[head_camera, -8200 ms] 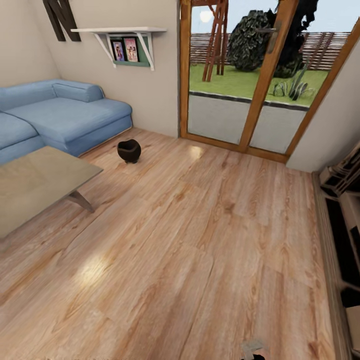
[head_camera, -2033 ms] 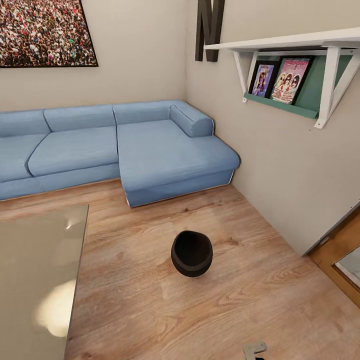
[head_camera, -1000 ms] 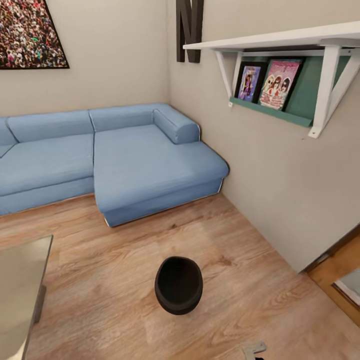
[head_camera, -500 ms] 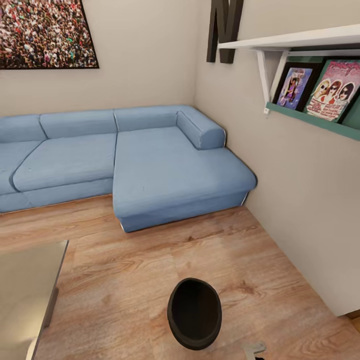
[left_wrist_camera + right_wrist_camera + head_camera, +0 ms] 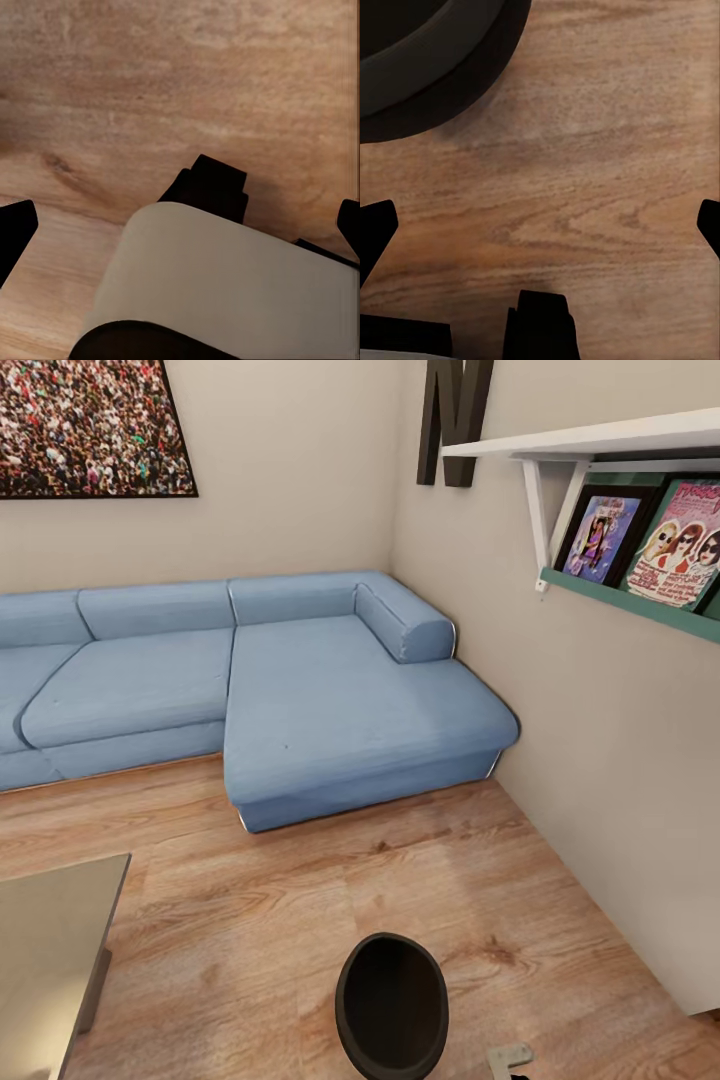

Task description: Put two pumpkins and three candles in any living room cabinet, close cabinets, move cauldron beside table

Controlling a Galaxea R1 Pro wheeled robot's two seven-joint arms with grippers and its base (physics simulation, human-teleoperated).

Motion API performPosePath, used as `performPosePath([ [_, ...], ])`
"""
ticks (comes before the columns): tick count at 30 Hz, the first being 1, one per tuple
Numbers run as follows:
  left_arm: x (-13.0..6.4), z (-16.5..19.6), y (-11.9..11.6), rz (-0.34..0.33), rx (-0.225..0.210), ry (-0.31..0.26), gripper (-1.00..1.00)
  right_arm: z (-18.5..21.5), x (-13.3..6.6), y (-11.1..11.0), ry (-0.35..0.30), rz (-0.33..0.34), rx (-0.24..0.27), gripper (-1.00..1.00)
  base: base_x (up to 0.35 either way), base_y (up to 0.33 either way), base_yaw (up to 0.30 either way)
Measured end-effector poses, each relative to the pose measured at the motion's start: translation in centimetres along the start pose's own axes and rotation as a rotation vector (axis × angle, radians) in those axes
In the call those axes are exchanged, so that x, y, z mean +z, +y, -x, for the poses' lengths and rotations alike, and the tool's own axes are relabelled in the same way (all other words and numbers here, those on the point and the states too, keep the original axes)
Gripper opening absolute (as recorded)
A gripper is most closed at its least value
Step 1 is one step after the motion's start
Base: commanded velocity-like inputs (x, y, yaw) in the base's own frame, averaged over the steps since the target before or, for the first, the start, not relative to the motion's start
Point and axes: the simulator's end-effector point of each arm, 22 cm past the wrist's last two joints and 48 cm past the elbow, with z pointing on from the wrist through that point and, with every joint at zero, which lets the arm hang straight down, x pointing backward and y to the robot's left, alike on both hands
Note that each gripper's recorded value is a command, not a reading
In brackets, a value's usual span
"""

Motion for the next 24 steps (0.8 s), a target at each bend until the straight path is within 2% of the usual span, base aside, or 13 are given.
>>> performPosePath([
  [4,-0.2,-0.2,-0.6,-0.011,0.001,0.002,1.0,0.0,0.0,0.0,0.0,0.0,-0.001,1.0,0.0,0.0,0.0],
  [8,-0.8,-0.9,-3.3,-0.062,0.0,0.011,1.0,0.2,0.0,0.2,-0.003,-0.001,-0.002,1.0,0.0,0.0,0.0],
  [10,-1.3,-1.2,-5.5,-0.129,-0.002,0.015,1.0,0.2,0.0,0.0,-0.005,-0.003,-0.003,1.0,0.0,0.0,0.0],
  [11,-1.8,-1.1,-7.5,-0.205,-0.004,0.013,1.0,0.1,0.0,-0.2,-0.003,-0.004,-0.002,1.0,0.0,0.0,0.0],
  [12,-1.9,-1.1,-8.3,-0.237,-0.005,0.013,1.0,0.1,0.0,-0.2,-0.002,-0.005,-0.001,1.0,0.0,0.0,0.0],
  [16,-2.3,-1.0,-9.6,-0.301,-0.001,0.011,1.0,0.1,0.0,0.0,-0.002,-0.004,-0.001,1.0,0.0,0.0,0.0],
  [17,-2.3,0.0,-10.1,-0.33,0.013,0.0,1.0,0.1,0.0,0.1,0.008,-0.001,-0.001,1.0,0.0,0.0,0.0],
  [18,-2.3,2.0,-10.2,-0.331,0.013,-0.022,1.0,0.5,0.2,0.0,0.029,-0.005,-0.003,1.0,0.0,0.0,0.0],
  [19,-3.1,2.1,-11.8,-0.344,0.07,0.133,1.0,2.3,0.2,0.0,0.17,-0.003,0.002,1.0,0.0,0.0,0.0],
  [20,-5.3,10.8,-15.6,-0.386,0.08,0.06,1.0,13.1,-0.2,-0.3,0.038,-0.005,0.0,1.0,0.0,0.0,0.0],
  [21,-9.5,22.7,-19.3,-0.431,0.077,-0.088,1.0,18.0,-1.0,-0.4,-0.024,-0.006,-0.001,1.0,0.0,0.0,0.0],
  [22,-12.7,28.7,-21.0,-0.444,0.076,-0.167,1.0,18.3,-1.3,-0.4,-0.015,-0.008,0.0,1.0,0.0,0.0,0.0],
  [24,-14.7,30.4,-21.7,-0.371,0.083,-0.198,1.0,23.0,-2.6,-1.4,-0.031,-0.031,0.013,1.0,0.0,0.0,0.0],
])
